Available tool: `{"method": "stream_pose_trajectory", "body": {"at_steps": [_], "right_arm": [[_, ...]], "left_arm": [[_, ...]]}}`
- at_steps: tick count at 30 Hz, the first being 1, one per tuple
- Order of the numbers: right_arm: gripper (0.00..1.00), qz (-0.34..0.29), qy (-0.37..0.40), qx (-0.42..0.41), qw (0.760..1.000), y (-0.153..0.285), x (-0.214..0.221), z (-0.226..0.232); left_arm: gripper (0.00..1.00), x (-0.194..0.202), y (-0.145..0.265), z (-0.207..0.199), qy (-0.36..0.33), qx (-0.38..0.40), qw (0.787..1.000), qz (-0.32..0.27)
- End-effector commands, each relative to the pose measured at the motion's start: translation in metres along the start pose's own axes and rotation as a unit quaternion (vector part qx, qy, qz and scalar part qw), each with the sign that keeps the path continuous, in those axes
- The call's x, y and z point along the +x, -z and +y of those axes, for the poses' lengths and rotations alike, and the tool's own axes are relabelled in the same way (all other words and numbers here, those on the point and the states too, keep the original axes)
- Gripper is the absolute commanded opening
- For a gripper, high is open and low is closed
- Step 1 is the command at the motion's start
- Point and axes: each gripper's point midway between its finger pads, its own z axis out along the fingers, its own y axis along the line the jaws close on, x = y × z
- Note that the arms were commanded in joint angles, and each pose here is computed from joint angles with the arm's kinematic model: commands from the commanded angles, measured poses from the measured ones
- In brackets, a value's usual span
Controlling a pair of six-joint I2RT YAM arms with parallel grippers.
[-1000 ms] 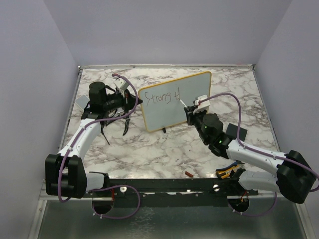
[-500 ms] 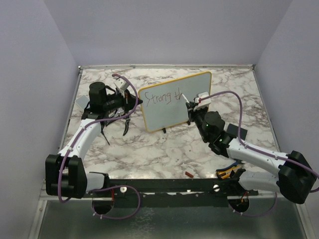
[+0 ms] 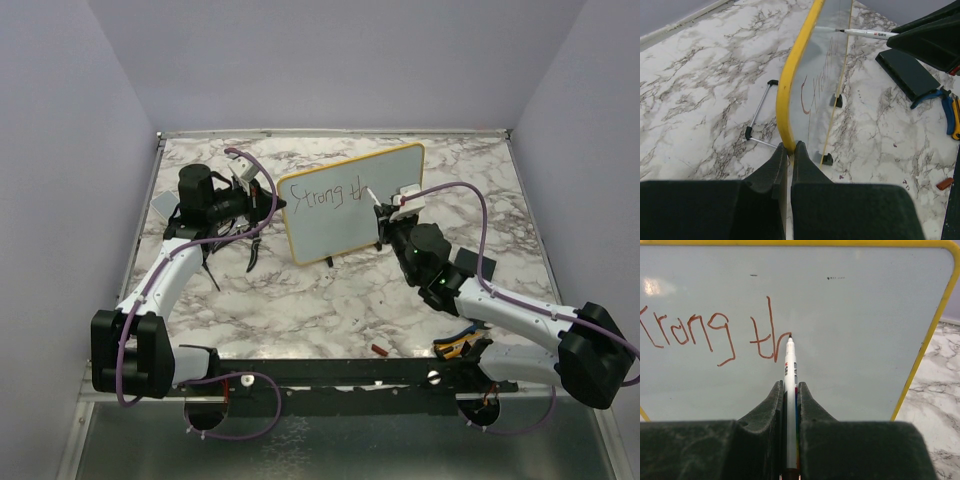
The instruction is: Write a sentence on the whiteboard
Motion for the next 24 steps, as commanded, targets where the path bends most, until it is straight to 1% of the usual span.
{"method": "stream_pose_trajectory", "body": {"at_steps": [1,5,9,16,24], "right_arm": [[0.01,0.040,-0.010,0.004,0.999,0.005,0.030,-0.002],[0.01,0.044,-0.012,0.006,0.999,0.006,0.035,-0.003],[0.01,0.036,-0.011,0.007,0.999,0.006,0.028,-0.004],[0.01,-0.016,-0.026,0.001,1.000,0.016,-0.015,-0.009],[0.01,-0.041,-0.003,-0.002,0.999,0.005,-0.035,-0.005]], "left_arm": [[0.00,0.010,0.002,0.008,-0.013,-0.023,1.000,0.012],[0.00,0.011,0.002,0.008,-0.012,-0.023,1.000,0.013],[0.00,0.010,0.002,0.008,-0.013,-0.023,1.000,0.012],[0.00,0.010,0.002,0.009,-0.014,-0.024,1.000,0.012],[0.00,0.011,0.003,0.008,-0.013,-0.024,1.000,0.012]]}}
